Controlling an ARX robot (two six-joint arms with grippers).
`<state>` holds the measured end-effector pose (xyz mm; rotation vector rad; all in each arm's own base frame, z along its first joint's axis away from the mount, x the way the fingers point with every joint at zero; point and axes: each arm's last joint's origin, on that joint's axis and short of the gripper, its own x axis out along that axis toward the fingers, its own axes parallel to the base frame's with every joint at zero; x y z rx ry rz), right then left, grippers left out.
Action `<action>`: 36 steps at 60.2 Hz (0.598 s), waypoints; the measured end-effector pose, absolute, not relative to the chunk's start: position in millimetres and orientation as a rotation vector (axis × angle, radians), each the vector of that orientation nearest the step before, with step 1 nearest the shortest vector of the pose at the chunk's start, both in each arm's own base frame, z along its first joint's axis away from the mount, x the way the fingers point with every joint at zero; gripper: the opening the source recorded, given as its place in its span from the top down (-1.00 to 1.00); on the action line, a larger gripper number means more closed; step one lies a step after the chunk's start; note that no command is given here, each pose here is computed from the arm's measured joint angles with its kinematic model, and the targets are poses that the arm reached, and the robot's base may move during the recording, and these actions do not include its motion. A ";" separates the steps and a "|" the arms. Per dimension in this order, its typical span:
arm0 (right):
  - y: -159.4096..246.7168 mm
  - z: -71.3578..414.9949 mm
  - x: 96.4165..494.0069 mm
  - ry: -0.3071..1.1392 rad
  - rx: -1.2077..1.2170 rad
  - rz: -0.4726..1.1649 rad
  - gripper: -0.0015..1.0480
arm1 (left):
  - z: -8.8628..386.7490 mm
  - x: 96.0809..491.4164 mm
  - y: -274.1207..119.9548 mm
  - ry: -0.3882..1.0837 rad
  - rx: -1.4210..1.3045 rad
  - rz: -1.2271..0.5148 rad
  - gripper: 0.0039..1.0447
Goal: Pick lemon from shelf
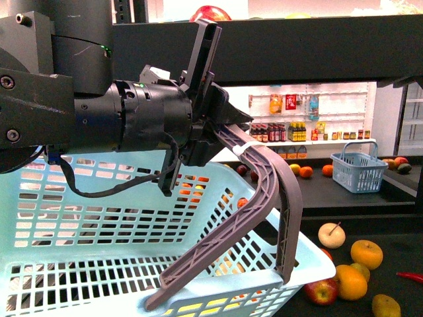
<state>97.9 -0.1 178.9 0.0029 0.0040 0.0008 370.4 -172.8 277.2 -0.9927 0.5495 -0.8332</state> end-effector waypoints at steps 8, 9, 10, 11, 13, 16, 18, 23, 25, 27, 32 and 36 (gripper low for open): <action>-0.1 174.9 98.1 0.009 0.003 0.001 0.95 | 277.2 370.4 -172.8 0.549 -0.993 -0.833 0.87; -0.1 174.0 98.0 0.009 0.003 0.001 0.95 | 277.2 370.4 -172.8 0.549 -0.993 -0.833 0.87; -0.1 173.4 97.9 0.006 0.003 0.001 0.95 | 277.2 370.4 -172.8 0.549 -0.993 -0.833 0.87; -0.1 171.8 97.7 0.002 0.003 0.002 0.95 | 277.2 370.3 -172.8 0.550 -0.993 -0.833 0.87; -0.1 167.7 97.7 0.004 0.003 0.001 0.95 | 277.2 370.3 -172.8 0.550 -0.993 -0.833 0.87; -0.1 167.7 97.4 -0.002 0.002 0.001 0.95 | 277.2 370.4 -172.7 0.550 -0.993 -0.833 0.87; -0.2 167.6 97.4 -0.002 0.002 -0.002 0.95 | 277.2 370.4 -172.7 0.549 -0.993 -0.833 0.87; -0.2 167.9 97.2 -0.006 0.002 -0.001 0.95 | 277.2 370.4 -172.8 0.549 -0.993 -0.833 0.87; -0.2 167.9 97.2 -0.006 0.002 -0.001 0.95 | 277.2 370.4 -172.8 0.550 -0.993 -0.833 0.87; -0.2 167.9 97.2 -0.006 0.002 -0.001 0.95 | 277.2 370.4 -172.8 0.550 -0.993 -0.833 0.87; -0.1 167.9 97.2 -0.006 0.002 -0.001 0.71 | 277.2 370.4 -172.7 0.549 -0.992 -0.833 0.87; -0.2 167.9 97.2 -0.006 0.002 -0.001 0.51 | 277.2 370.4 -172.7 0.549 -0.993 -0.833 0.87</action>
